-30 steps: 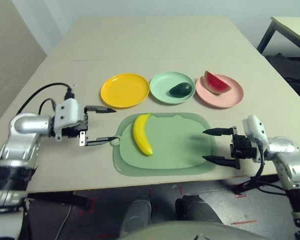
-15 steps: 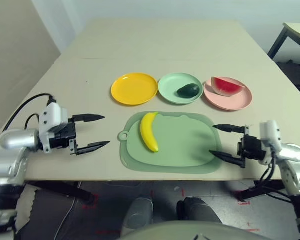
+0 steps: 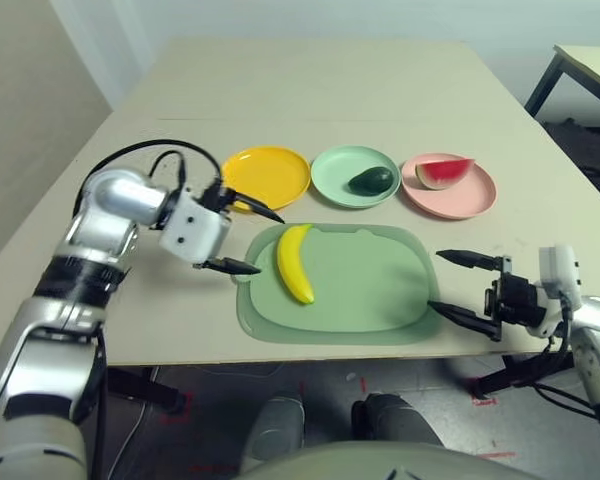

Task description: Place the fruits into color-matched plates.

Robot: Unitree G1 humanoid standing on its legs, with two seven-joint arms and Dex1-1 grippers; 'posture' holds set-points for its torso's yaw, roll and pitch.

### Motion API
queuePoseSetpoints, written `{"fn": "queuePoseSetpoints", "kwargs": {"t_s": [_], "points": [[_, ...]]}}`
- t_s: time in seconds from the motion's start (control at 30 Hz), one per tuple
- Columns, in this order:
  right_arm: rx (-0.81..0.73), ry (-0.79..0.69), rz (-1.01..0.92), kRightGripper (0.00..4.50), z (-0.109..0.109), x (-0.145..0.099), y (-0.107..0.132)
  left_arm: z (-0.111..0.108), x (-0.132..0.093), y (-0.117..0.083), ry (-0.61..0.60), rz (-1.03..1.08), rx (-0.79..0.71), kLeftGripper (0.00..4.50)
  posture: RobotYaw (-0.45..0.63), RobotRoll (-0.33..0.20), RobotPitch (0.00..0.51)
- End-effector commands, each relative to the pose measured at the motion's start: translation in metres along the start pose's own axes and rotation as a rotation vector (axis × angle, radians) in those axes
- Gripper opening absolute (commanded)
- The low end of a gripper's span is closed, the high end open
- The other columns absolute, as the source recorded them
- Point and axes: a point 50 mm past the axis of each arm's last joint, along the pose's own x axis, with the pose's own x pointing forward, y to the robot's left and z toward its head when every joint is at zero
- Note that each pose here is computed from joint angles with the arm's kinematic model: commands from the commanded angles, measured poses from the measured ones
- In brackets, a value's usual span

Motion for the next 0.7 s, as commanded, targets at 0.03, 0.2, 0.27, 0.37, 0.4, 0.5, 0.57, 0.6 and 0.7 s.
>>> {"fn": "queuePoseSetpoints", "kwargs": {"t_s": [0.03,0.2,0.27,0.37,0.4,0.5,0.57,0.6,0.7], "points": [[-0.004,-0.004,-0.009,4.47,0.001,-0.001,0.002,-0.001,0.015,0.002,-0.013,-0.124,0.039,4.50,0.02,0.000,0.049],[-0.003,0.008,0.011,4.47,0.000,0.000,0.009,-0.001,0.034,0.010,-0.033,-0.247,0.092,4.50,-0.02,0.000,0.048],[0.006,0.017,0.027,4.47,0.000,0.001,0.011,0.000,0.042,0.011,-0.046,-0.282,0.127,4.50,-0.03,0.000,0.051],[-0.001,0.033,0.049,4.47,0.002,0.002,0.012,-0.003,0.053,0.011,-0.051,-0.321,0.151,4.50,-0.04,0.000,0.051],[-0.004,0.037,0.057,4.47,0.003,0.003,0.012,-0.004,0.055,0.011,-0.048,-0.332,0.156,4.50,-0.04,0.000,0.052],[-0.006,0.049,0.073,4.47,0.004,0.003,0.012,-0.009,0.062,0.010,-0.036,-0.359,0.176,4.50,-0.05,0.000,0.055],[-0.004,0.050,0.071,4.47,0.005,0.003,0.011,-0.011,0.066,0.010,-0.024,-0.380,0.198,4.50,-0.05,0.000,0.056],[-0.004,0.050,0.070,4.47,0.005,0.003,0.011,-0.011,0.069,0.010,-0.024,-0.387,0.204,4.50,-0.05,0.000,0.057],[-0.004,0.050,0.072,4.47,0.007,0.005,0.010,-0.013,0.077,0.007,-0.018,-0.425,0.218,4.50,-0.06,0.000,0.058]]}}
